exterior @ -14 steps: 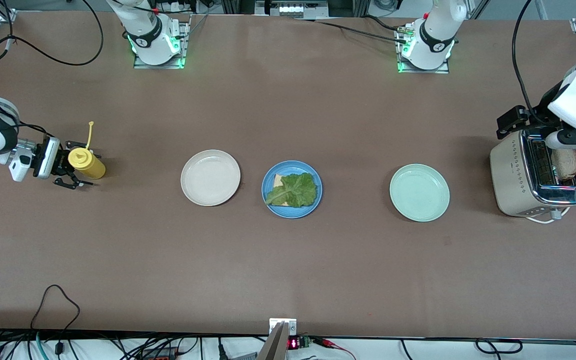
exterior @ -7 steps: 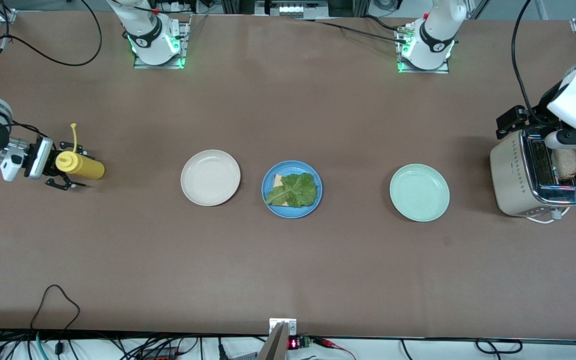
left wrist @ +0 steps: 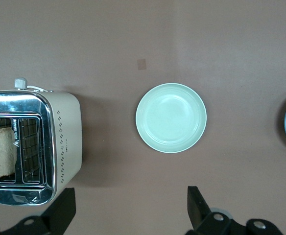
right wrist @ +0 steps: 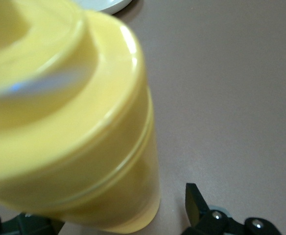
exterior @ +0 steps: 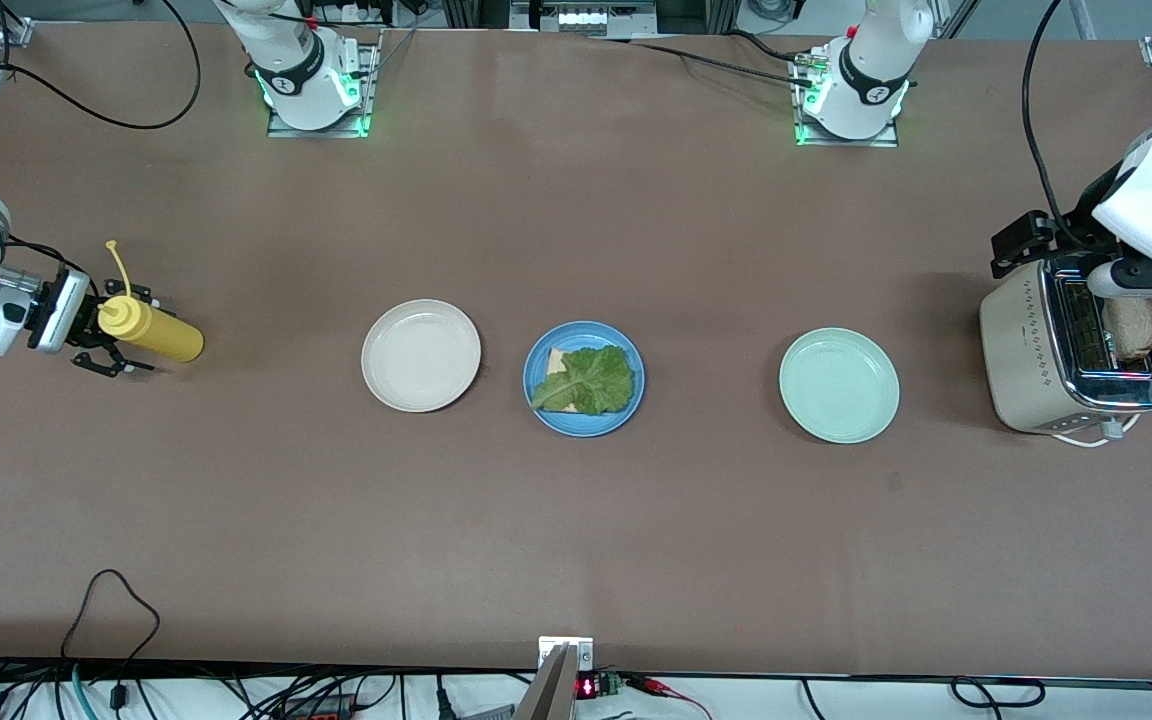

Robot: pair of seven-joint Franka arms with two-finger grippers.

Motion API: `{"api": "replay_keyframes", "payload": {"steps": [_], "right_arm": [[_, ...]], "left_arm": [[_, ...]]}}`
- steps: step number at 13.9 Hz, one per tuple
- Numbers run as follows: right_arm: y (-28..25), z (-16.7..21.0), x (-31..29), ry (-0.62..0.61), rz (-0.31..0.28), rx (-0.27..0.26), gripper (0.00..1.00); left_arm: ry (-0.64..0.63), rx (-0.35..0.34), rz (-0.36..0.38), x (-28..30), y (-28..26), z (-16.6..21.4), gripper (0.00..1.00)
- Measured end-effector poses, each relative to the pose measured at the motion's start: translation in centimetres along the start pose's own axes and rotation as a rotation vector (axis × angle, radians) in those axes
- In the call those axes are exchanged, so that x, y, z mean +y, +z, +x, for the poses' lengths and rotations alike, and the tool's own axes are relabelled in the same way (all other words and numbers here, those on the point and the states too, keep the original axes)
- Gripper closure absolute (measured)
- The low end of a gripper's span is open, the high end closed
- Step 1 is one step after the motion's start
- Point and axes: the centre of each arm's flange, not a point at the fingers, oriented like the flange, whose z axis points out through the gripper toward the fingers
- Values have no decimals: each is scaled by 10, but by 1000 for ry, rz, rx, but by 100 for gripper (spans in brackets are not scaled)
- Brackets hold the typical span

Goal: Make sandwich in blue plate with both arms
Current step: 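Lower the yellow bottle upright onto the table with the right gripper, then open the right gripper and draw it back from the bottle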

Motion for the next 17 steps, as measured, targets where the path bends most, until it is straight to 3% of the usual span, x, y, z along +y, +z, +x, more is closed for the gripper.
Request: {"api": "replay_keyframes", "payload": {"steps": [9,13,17], "right_arm": [[-15,-26,-10,17,13,-39,0],[-47,-20,-3,-4,-35,-71,0],[-126,6,7,26,-103,-133,0]], "left_arm": [[0,0,0,0,0,0,0],[1,-4,0,0,2,1,0],[-4,-16,-1,-3,9,5,0]]}}
